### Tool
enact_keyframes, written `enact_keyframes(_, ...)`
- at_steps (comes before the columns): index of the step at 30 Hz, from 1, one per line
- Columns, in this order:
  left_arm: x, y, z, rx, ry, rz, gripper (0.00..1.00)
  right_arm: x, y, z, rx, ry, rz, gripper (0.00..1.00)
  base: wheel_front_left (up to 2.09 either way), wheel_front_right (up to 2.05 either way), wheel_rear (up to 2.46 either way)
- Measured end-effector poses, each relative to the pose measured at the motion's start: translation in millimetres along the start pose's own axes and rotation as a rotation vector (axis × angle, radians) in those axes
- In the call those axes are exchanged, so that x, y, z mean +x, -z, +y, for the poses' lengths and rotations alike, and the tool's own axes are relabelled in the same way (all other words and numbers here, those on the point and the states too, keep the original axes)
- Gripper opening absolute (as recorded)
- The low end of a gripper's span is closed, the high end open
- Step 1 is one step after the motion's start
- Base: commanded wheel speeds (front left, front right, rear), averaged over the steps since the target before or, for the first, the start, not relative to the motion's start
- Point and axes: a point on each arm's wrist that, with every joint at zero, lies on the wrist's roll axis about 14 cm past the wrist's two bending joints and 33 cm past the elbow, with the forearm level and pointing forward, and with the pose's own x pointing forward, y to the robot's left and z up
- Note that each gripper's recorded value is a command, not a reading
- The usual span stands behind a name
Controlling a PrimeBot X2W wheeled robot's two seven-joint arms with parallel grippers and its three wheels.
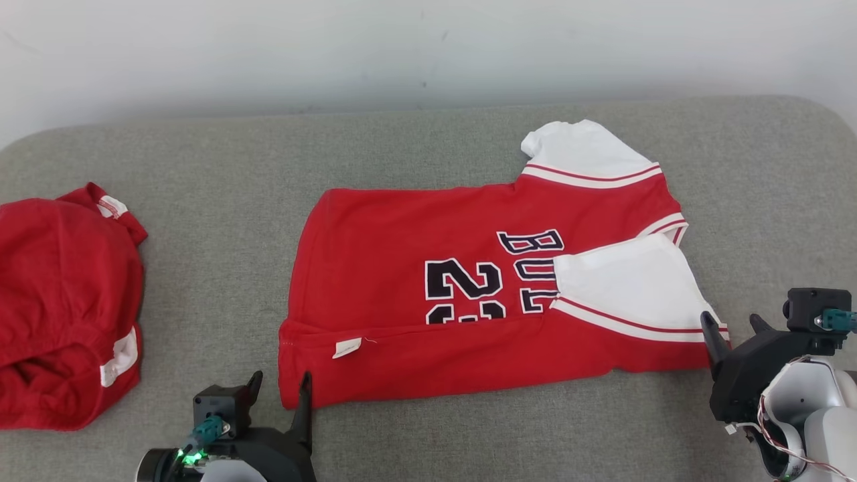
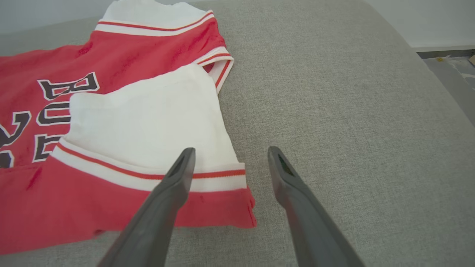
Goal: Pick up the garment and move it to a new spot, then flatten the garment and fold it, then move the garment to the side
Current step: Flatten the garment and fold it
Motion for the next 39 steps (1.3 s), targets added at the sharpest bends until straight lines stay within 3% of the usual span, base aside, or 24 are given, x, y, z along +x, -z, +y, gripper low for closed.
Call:
enact_keyframes(13, 11, 30, 6, 0.035, -0.037, 0.104, 1.0, 14, 55, -1, 0.034, 0.027, 0.219, 1.0, 0.0, 0.0, 0.0)
enact_keyframes(17, 13, 34, 6, 0.023, -0.032, 0.128, 1.0, 16, 64, 8, 0.093, 0.002, 0.252, 1.0, 0.0, 0.0, 0.0)
enact_keyframes(18, 14, 35, 5, 0.009, -0.031, 0.134, 0.74, 16, 66, 11, 0.108, -0.008, 0.26, 1.0, 0.0, 0.0, 0.0)
enact_keyframes(19, 14, 36, 3, 0.002, -0.025, 0.141, 0.46, 16, 66, 12, 0.119, -0.014, 0.265, 0.78, 0.0, 0.0, 0.0)
enact_keyframes(20, 14, 37, 2, -0.001, -0.02, 0.144, 0.0, 16, 66, 13, 0.129, -0.018, 0.264, 0.31, 0.0, 0.0, 0.0)
enact_keyframes(21, 14, 37, 1, -0.008, -0.017, 0.147, 0.0, 15, 66, 15, 0.135, -0.023, 0.26, 0.0, 0.0, 0.0, 0.0)
enact_keyframes(29, 7, 38, -7, -0.034, 0.009, 0.149, 0.0, 5, 51, 12, 0.172, -0.024, 0.162, 0.0, 0.0, 0.0, 0.0)
enact_keyframes(39, -30, 39, 0, -0.043, -0.012, 0.133, 0.0, -36, 48, 1, 0.197, -0.007, 0.076, 0.0, 0.0, 0.0, 0.0)
